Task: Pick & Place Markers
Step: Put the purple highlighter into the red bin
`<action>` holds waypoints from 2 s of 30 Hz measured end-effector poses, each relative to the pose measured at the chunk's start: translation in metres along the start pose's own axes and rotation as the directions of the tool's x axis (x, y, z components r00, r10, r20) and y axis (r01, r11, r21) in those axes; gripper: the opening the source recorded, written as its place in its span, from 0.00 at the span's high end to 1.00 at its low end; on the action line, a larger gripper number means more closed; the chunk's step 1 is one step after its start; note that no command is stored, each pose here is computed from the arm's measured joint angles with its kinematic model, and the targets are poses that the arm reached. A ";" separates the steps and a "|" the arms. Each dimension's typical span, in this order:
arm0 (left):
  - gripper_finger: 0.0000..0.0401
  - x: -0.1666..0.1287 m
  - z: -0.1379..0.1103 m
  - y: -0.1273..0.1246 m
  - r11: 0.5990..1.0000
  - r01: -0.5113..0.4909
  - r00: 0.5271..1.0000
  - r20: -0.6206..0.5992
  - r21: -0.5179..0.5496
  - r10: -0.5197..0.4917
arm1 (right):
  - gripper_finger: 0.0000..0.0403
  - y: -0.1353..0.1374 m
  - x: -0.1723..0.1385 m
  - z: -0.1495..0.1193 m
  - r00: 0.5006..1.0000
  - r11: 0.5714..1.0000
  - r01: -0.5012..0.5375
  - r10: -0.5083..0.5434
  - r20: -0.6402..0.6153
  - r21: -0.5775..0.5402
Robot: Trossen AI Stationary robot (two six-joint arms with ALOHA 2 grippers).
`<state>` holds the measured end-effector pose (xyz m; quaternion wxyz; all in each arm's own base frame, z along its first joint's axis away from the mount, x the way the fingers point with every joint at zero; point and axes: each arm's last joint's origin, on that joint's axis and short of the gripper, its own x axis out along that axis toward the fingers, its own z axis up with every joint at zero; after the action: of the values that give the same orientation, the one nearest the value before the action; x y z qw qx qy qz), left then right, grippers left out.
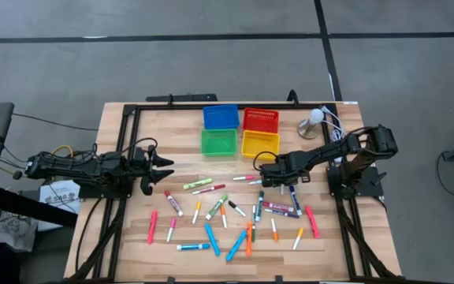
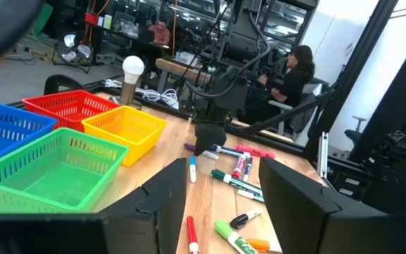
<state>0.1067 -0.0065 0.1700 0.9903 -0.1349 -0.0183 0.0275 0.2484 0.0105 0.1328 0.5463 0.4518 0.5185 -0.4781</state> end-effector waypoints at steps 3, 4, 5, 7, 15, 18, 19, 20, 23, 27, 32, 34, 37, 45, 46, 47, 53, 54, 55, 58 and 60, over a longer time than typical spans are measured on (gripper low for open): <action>0.56 0.000 0.000 0.000 1.000 0.000 1.000 0.000 0.000 0.000 | 0.76 0.004 -0.003 0.001 1.000 1.000 -0.008 0.008 0.003 -0.015; 0.56 0.000 0.000 0.000 1.000 0.000 1.000 0.000 0.000 0.000 | 0.77 0.005 -0.004 0.001 1.000 1.000 -0.007 0.008 0.008 -0.017; 0.56 0.000 0.000 0.000 1.000 0.000 1.000 0.000 0.000 0.000 | 0.78 0.006 -0.006 0.001 1.000 1.000 -0.010 0.010 0.015 -0.018; 0.56 0.000 0.000 0.000 1.000 0.000 1.000 0.000 0.000 0.000 | 0.81 0.008 -0.008 0.002 0.999 1.000 -0.025 0.026 0.021 -0.018; 0.56 0.000 0.000 0.000 1.000 0.001 1.000 0.001 0.000 -0.001 | 0.90 0.011 -0.011 0.002 0.999 0.999 -0.032 0.032 0.024 -0.041; 0.56 0.000 0.000 0.000 1.000 0.001 1.000 0.003 0.000 -0.001 | 0.93 0.010 -0.012 0.002 0.999 0.999 -0.027 0.028 0.023 -0.045; 0.56 0.000 0.000 0.000 1.000 0.001 1.000 0.004 0.000 -0.001 | 0.94 0.010 -0.012 0.002 0.999 0.999 -0.026 0.027 0.023 -0.048; 0.56 0.000 0.000 0.000 1.000 0.001 1.000 0.004 0.000 -0.001 | 0.95 0.010 -0.012 0.002 0.999 0.998 -0.026 0.027 0.024 -0.051; 0.56 0.000 0.000 0.000 1.000 0.002 1.000 0.004 -0.001 -0.002 | 0.97 0.010 -0.012 0.002 0.999 0.998 -0.026 0.027 0.024 -0.052; 0.56 0.000 0.000 0.000 1.000 0.002 1.000 0.005 -0.001 -0.002 | 0.98 0.010 -0.012 0.002 0.999 0.998 -0.026 0.028 0.024 -0.052; 0.56 0.000 0.001 0.000 1.000 0.002 1.000 0.006 -0.001 -0.002 | 0.98 0.010 -0.012 0.002 0.999 0.998 -0.027 0.029 0.024 -0.057; 0.56 0.000 0.001 0.000 1.000 0.002 1.000 0.007 -0.001 -0.002 | 0.97 0.011 -0.012 0.002 0.999 0.996 -0.028 0.031 0.024 -0.081; 0.56 0.000 0.001 0.000 1.000 0.002 1.000 0.007 -0.001 -0.002 | 0.94 0.011 -0.012 0.002 0.999 0.993 -0.029 0.032 0.025 -0.115; 0.56 0.000 0.001 0.000 1.000 0.002 1.000 0.008 -0.001 -0.002 | 0.79 0.011 -0.013 0.002 0.999 0.991 -0.029 0.033 0.027 -0.130; 0.56 0.000 0.001 0.000 1.000 0.002 1.000 0.008 -0.001 -0.002 | 0.77 0.011 -0.013 0.002 0.999 0.991 -0.030 0.033 0.028 -0.132; 0.56 0.000 0.001 0.000 1.000 0.003 1.000 0.008 -0.001 -0.003 | 0.76 0.011 -0.013 0.001 0.999 0.990 -0.030 0.034 0.028 -0.134; 0.56 0.000 0.001 0.000 1.000 0.003 1.000 0.010 -0.002 -0.003 | 0.73 0.011 -0.009 -0.002 0.999 0.985 -0.030 0.035 0.028 -0.172; 0.56 0.000 0.001 0.000 1.000 0.003 1.000 0.010 -0.002 -0.003 | 0.72 0.011 -0.007 -0.002 0.999 0.985 -0.034 0.040 0.028 -0.171; 0.56 0.000 0.001 0.000 1.000 0.003 1.000 0.010 -0.002 -0.003 | 0.72 0.009 -0.006 -0.002 0.999 0.986 -0.029 0.034 0.027 -0.166; 0.56 0.000 0.001 0.000 1.000 0.003 1.000 0.010 -0.001 -0.003 | 0.73 0.006 -0.003 -0.003 0.999 0.986 -0.021 0.025 0.025 -0.163; 0.56 0.000 0.001 0.000 1.000 0.003 1.000 0.011 -0.002 -0.003 | 0.73 0.006 -0.002 -0.003 0.999 0.987 -0.019 0.024 0.026 -0.161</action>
<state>0.1067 -0.0065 0.1712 0.9901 -0.1356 -0.0241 0.0267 0.2536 0.0143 0.1347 0.5932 0.4052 0.5430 -0.4349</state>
